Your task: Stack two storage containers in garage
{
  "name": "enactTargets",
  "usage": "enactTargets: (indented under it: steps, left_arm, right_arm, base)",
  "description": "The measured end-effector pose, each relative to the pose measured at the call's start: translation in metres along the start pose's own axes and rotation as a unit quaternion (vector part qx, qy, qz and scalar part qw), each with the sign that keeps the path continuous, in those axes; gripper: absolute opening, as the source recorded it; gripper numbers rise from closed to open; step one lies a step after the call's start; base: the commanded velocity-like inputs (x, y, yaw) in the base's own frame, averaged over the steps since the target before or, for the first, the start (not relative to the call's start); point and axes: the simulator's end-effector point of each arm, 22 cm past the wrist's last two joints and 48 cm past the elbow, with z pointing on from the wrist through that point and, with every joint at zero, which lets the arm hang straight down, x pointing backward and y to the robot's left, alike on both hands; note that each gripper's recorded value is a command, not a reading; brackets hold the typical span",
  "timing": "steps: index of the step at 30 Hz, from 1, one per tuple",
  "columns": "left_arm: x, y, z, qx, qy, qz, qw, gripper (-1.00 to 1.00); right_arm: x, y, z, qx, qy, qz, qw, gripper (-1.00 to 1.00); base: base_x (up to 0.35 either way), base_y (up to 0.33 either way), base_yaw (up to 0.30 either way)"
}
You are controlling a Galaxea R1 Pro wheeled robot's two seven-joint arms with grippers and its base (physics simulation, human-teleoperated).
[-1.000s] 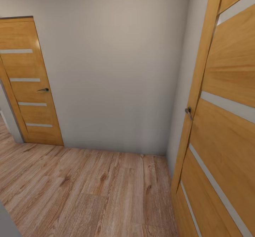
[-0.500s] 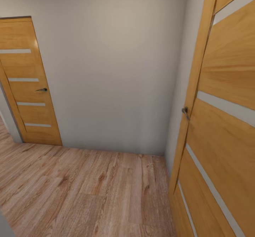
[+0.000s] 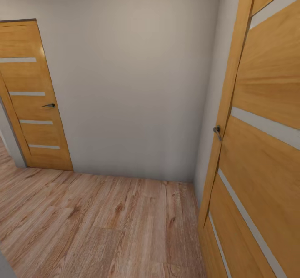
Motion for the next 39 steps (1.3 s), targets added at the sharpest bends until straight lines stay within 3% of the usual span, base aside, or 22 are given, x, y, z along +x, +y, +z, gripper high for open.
enactTargets:
  steps: [21,39]
  left_arm:
    - [0.0,0.0,0.0,0.0,0.0,0.0,1.0,1.0]
    - [0.0002,0.0,-0.0002,0.0,0.0,-0.001,1.0,1.0]
  right_arm:
    - [-0.0002,0.0008,-0.0001,0.0,0.0,0.0,1.0,1.0]
    - [-0.0003,0.0011,-0.0002,-0.001,0.0,0.0,1.0,1.0]
  base:
    - [0.009,0.057,0.0]
    - [0.296,0.0,0.0]
